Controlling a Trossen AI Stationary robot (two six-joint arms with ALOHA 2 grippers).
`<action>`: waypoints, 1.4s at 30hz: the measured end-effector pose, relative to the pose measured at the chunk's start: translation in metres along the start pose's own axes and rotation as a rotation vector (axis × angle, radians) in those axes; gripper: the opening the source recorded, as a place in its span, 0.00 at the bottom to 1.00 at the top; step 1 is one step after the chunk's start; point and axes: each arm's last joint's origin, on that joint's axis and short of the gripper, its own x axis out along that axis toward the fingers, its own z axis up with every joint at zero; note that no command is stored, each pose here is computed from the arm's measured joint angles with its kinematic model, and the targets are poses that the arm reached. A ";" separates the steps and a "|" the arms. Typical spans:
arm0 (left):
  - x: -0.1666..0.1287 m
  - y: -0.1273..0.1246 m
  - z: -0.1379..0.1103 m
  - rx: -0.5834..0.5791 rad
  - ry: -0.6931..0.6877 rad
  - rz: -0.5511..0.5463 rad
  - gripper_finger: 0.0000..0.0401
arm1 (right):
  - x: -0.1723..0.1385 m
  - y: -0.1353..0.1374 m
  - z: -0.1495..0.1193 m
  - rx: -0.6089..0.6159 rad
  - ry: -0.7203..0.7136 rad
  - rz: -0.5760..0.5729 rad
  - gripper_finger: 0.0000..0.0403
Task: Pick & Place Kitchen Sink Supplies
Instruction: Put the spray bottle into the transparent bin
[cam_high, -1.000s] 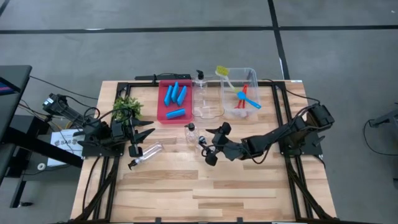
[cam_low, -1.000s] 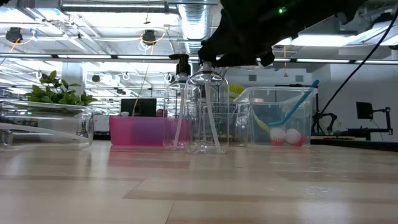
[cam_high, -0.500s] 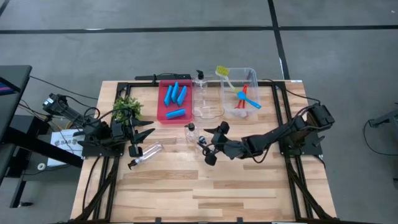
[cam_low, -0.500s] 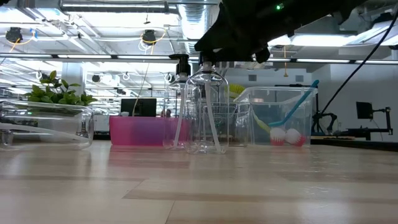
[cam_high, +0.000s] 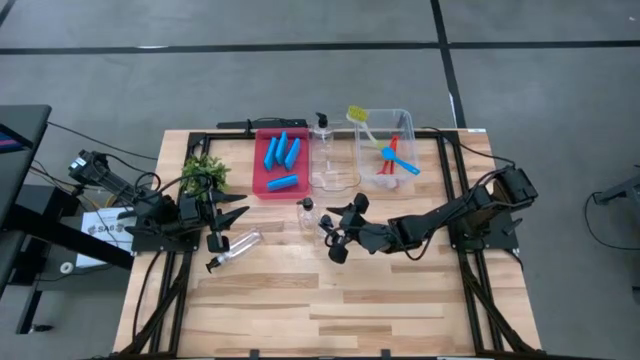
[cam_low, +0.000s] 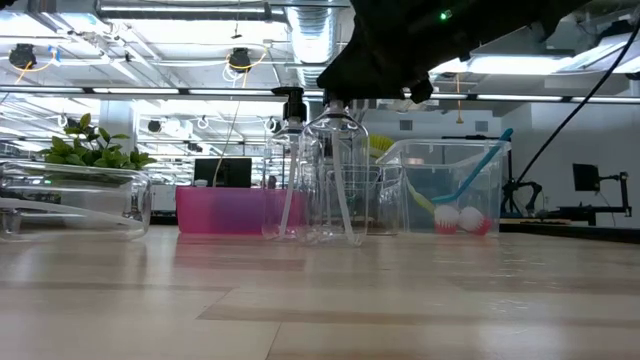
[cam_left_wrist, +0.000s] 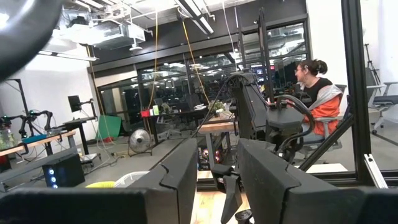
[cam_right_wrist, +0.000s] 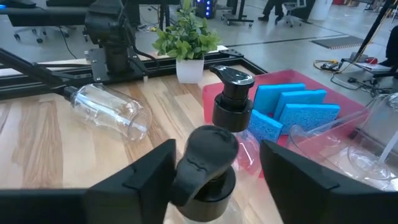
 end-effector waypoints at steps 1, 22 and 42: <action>0.000 0.000 0.000 0.000 0.000 0.000 0.29 | 0.000 0.000 0.000 0.000 0.000 0.000 0.54; 0.000 0.000 0.000 0.001 0.000 0.000 0.29 | -0.002 0.003 0.000 -0.001 0.003 0.038 0.23; 0.000 0.000 0.000 0.000 0.000 0.000 0.29 | -0.015 0.032 0.030 -0.070 -0.025 0.117 0.22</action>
